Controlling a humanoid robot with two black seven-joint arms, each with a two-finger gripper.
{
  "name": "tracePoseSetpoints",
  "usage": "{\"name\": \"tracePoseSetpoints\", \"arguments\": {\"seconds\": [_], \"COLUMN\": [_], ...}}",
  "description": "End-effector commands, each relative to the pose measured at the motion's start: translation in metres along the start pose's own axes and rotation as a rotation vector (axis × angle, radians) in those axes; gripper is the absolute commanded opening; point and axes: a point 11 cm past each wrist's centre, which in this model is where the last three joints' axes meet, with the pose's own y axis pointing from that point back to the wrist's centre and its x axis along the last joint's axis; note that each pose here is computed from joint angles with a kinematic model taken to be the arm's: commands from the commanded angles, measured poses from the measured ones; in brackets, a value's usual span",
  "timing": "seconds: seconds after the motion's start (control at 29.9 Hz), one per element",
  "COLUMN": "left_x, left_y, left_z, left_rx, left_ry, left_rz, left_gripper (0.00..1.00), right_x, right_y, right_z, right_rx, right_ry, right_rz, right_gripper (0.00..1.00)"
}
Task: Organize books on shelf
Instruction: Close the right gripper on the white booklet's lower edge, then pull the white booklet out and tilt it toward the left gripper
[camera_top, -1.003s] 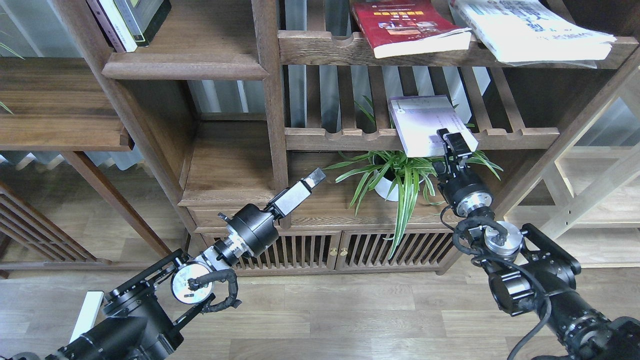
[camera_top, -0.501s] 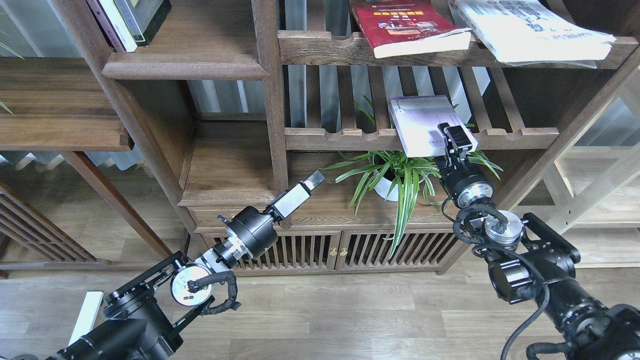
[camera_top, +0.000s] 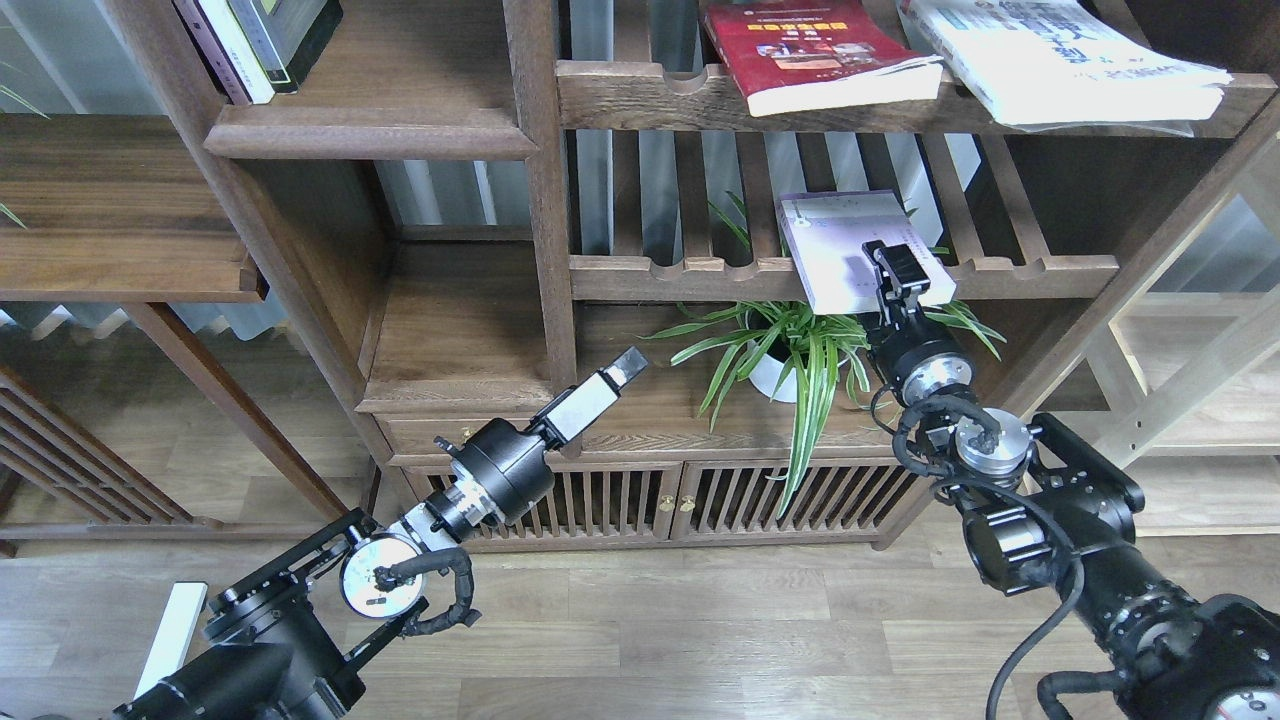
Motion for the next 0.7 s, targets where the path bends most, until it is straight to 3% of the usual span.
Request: {"name": "tracePoseSetpoints", "arguments": {"seconds": [0.0, 0.2, 0.53, 0.67], "left_x": [-0.0002, -0.0002, 0.0014, 0.0025], "left_y": [-0.0001, -0.0001, 0.0015, 0.0027], "left_z": [-0.0002, 0.0008, 0.0016, 0.0028], "left_rx": [0.001, 0.000, -0.001, -0.001], "left_ry": [0.000, -0.002, -0.004, -0.007], "left_rz": [-0.001, -0.001, 0.004, 0.007], "left_gripper": [0.99, 0.99, 0.99, 0.99], "right_x": [-0.0038, -0.0032, -0.0040, -0.0012], "right_y": [-0.0025, -0.0032, -0.0029, -0.0009], "right_z": [-0.0019, -0.0022, 0.0002, -0.0040], "right_rx": [0.004, 0.005, 0.009, 0.020], "right_ry": [0.003, 0.008, -0.002, 0.006], "right_rz": [-0.005, -0.001, -0.042, -0.076], "right_gripper": [0.90, 0.87, 0.49, 0.41]}}
